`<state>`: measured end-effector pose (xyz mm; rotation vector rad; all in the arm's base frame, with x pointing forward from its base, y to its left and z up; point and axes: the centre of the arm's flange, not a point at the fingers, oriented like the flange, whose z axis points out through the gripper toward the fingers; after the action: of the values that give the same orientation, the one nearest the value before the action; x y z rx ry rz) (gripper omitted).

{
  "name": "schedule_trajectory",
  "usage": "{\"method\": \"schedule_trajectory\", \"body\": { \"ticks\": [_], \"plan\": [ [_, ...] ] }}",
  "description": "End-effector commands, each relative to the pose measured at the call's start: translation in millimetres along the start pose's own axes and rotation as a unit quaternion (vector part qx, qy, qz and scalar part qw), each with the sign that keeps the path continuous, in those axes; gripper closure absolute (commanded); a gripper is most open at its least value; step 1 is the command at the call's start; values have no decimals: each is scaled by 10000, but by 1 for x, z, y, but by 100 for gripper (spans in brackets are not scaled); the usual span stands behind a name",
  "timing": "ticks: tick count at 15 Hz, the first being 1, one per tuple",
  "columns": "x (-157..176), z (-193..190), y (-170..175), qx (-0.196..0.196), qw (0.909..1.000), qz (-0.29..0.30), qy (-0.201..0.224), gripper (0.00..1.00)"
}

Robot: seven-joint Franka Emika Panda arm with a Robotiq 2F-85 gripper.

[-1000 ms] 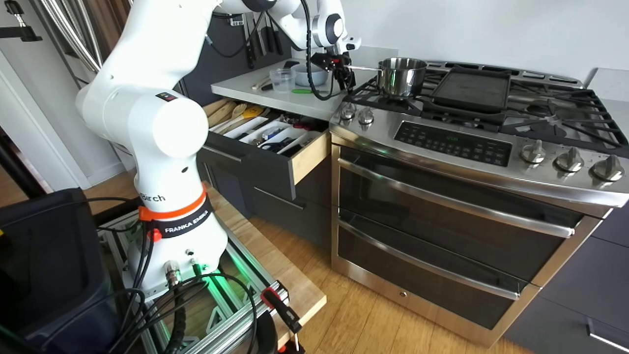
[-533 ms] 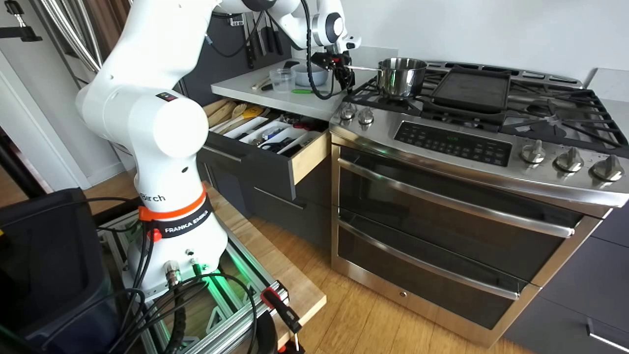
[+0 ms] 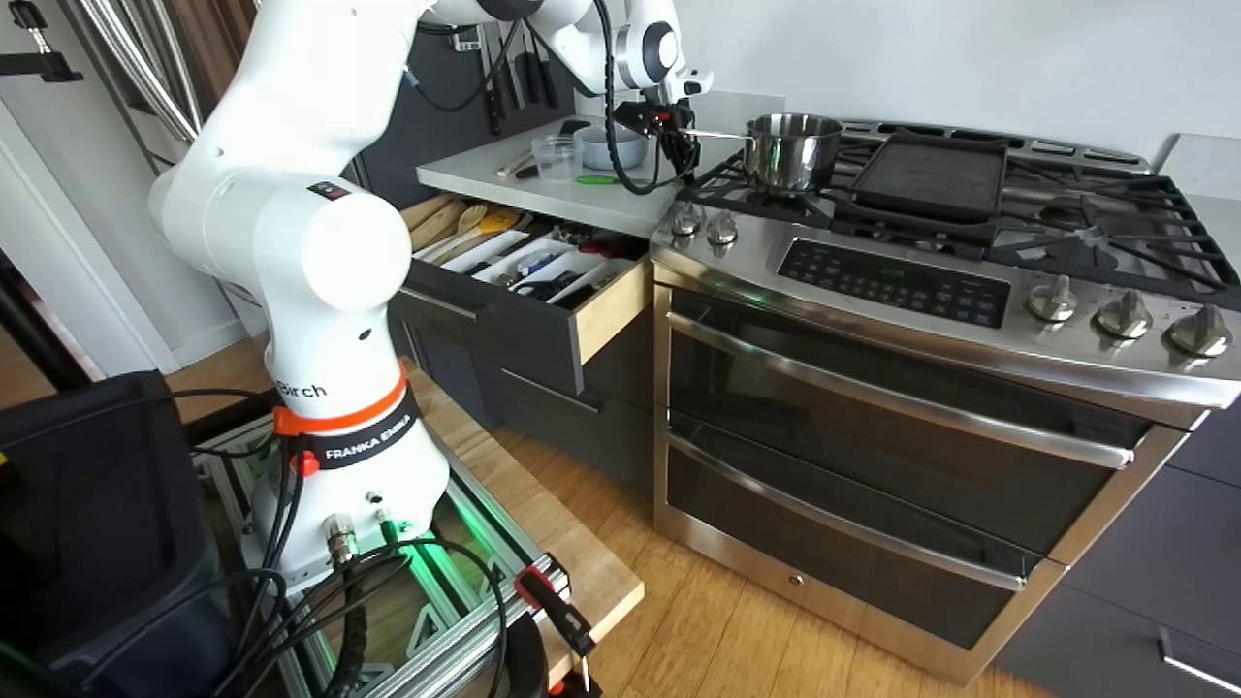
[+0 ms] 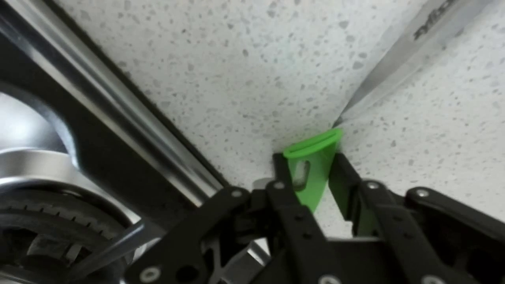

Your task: Push the green knife into its cover

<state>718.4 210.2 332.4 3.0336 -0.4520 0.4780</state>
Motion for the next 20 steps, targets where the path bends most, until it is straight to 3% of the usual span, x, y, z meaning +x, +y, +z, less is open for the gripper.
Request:
{"method": "schedule_trajectory", "body": {
  "ticks": [1,13,20],
  "plan": [
    [-5,6,-5,-105,9999,58,3,92],
    [-30,-10,-18,-778,9939,687,385,92],
    [-39,-14,-20,-980,9895,1022,303,92]
  ]
}}
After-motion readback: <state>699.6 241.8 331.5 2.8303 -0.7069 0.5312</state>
